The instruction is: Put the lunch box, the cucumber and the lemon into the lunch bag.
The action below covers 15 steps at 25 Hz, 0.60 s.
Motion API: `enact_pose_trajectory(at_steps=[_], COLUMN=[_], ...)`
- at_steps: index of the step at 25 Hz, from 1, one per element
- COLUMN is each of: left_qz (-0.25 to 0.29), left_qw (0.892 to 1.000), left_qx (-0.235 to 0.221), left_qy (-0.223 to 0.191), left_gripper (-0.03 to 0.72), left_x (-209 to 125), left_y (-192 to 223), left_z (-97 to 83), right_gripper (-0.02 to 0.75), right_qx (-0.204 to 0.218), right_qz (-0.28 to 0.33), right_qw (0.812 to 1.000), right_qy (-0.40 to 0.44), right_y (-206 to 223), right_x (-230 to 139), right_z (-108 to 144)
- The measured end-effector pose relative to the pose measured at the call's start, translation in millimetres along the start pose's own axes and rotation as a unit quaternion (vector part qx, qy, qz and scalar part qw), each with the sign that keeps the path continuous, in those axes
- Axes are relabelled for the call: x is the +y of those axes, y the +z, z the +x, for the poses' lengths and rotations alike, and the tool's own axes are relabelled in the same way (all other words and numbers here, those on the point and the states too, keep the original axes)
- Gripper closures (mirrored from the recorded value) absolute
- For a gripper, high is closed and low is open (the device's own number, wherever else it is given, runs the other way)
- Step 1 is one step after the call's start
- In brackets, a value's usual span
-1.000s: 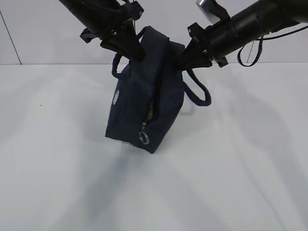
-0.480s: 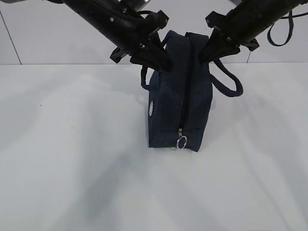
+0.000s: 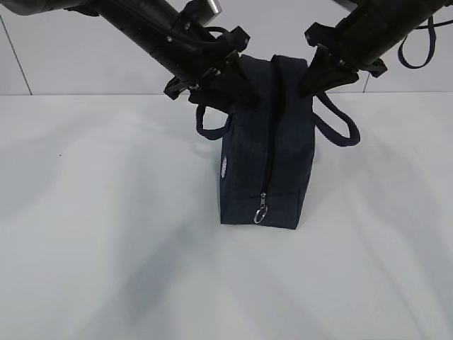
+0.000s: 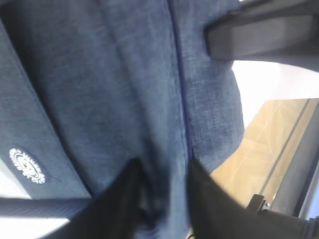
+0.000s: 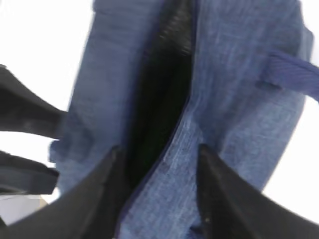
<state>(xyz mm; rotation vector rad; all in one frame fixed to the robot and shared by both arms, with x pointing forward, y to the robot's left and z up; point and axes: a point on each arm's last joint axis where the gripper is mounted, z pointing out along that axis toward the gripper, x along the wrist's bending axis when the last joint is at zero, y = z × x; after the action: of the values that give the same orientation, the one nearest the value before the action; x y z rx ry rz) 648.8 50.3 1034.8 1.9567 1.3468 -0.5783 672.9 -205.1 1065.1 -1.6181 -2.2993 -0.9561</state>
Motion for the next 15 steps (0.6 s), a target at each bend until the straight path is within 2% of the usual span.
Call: enact_pose_trajectory(at_steps=[2, 4, 6, 8, 12, 15], left_qz=[0.000, -0.002, -0.005, -0.011, -0.044, -0.066], left_qw=[1.000, 1.000, 1.000, 1.000, 0.999, 0.997], left_qx=[0.004, 0.005, 0.007, 0.010, 0.020, 0.047], left_qy=[-0.002, -0.008, -0.012, -0.015, -0.005, 0.018], left_gripper=[0.311, 0.264, 0.246, 0.238, 0.235, 0.235], left_x=[0.2, 1.2, 2.5, 4.3, 7.1, 5.4], left_y=[-0.7, -3.6, -8.4, -17.7, -52.5, -78.0], left_z=[1.5, 4.8, 9.0, 13.3, 7.1, -1.7], right_gripper=[0.585, 0.460, 0.384, 0.355, 0.344, 0.344], right_qx=[0.005, 0.012, 0.023, 0.040, 0.076, 0.098], right_qz=[-0.005, -0.013, -0.019, -0.029, -0.066, -0.098], right_qw=[1.000, 1.000, 1.000, 0.999, 0.995, 0.990], right_qy=[0.000, 0.000, 0.003, 0.007, -0.002, -0.022], right_y=[-2.0, -4.7, -6.2, -8.4, -20.8, -36.3], right_x=[1.3, 3.0, 4.3, 6.3, 17.5, 25.6], right_z=[2.2, 5.2, 8.1, 12.4, 25.9, 39.2])
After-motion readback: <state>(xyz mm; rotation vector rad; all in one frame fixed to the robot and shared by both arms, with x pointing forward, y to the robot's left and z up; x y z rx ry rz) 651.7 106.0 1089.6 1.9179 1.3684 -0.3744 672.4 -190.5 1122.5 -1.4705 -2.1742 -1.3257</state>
